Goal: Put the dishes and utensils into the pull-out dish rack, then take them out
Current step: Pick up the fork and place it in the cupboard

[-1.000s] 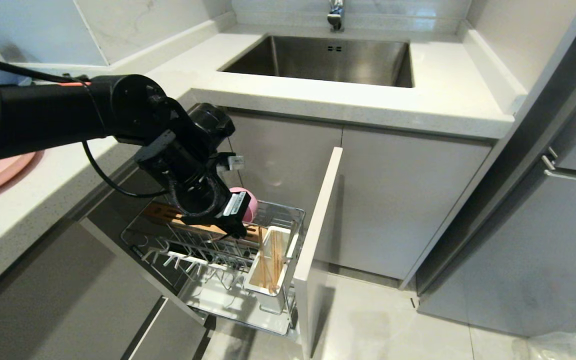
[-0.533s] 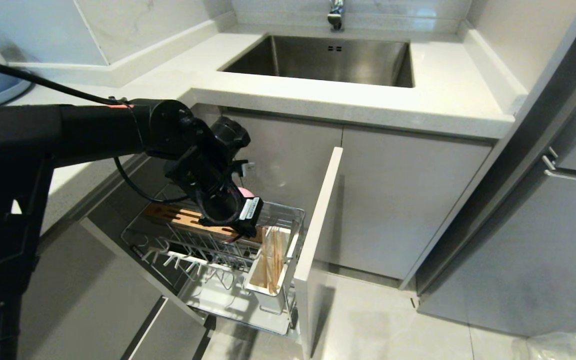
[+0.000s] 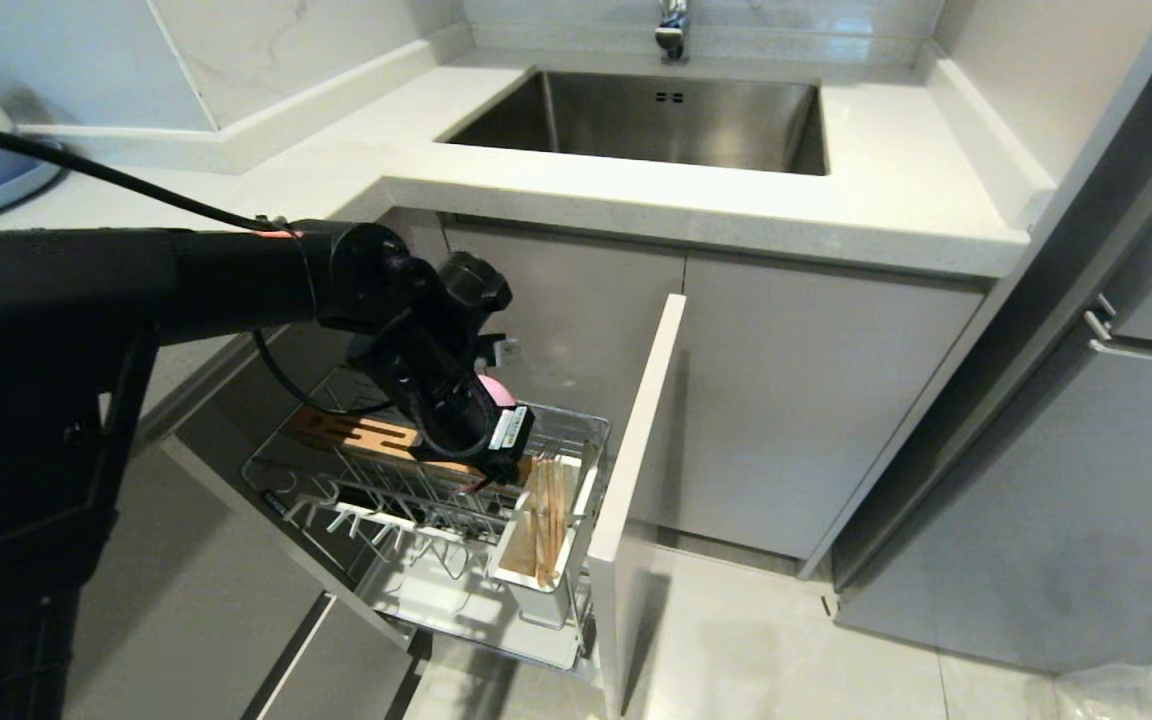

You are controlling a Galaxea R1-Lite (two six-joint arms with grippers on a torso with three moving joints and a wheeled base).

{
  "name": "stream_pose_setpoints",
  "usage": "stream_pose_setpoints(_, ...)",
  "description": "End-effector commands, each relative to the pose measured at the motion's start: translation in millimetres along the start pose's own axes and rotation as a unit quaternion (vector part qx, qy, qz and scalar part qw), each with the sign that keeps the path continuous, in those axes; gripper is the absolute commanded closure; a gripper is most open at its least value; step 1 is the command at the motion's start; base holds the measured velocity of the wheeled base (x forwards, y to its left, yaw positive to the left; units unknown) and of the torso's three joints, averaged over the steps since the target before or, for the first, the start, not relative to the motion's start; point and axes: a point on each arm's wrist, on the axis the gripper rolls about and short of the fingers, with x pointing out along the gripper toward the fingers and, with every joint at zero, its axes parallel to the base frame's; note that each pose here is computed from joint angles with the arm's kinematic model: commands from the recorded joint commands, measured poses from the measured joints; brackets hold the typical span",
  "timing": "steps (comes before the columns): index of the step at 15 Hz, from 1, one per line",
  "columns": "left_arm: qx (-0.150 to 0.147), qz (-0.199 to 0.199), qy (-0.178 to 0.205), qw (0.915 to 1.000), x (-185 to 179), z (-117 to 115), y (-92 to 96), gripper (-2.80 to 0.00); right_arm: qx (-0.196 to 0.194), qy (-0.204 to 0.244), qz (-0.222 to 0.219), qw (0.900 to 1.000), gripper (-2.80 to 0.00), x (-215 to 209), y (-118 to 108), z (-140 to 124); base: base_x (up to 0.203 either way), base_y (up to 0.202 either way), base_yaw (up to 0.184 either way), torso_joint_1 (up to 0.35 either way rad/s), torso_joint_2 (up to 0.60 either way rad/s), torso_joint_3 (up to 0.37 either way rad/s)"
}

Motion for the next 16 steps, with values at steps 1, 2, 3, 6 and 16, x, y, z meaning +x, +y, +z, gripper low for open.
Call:
stream_pose_setpoints(1,0.000,0.001,0.007,1.0000,3.8,-0.3,0.3,0.00,0.000,0.001,0.000,1.000,0.00,0.1,0.0,-0.4,0.000,0.000,0.000,0.000,0.00,0.000)
stream_pose_setpoints(2,-0.001,0.001,0.008,1.0000,4.5,-0.3,0.4,0.00,0.000,0.001,0.000,1.000,0.00,0.1,0.0,-0.4,0.000,0.000,0.000,0.000,0.00,0.000)
stream_pose_setpoints(3,-0.001,0.001,0.010,0.9999,6.5,-0.1,0.6,0.00,0.000,0.001,0.000,1.000,0.00,0.1,0.0,-0.4,0.000,0.000,0.000,0.000,0.00,0.000)
stream_pose_setpoints(6,0.000,0.009,0.011,0.9999,5.1,-0.9,0.8,0.00,0.000,0.001,0.000,1.000,0.00,0.1,0.0,-0.4,0.000,0.000,0.000,0.000,0.00,0.000)
stream_pose_setpoints(16,0.013,0.027,0.048,0.9984,3.4,-11.0,-7.3,0.00,0.000,0.001,0.000,1.000,0.00,0.1,0.0,-0.4,0.000,0.000,0.000,0.000,0.00,0.000)
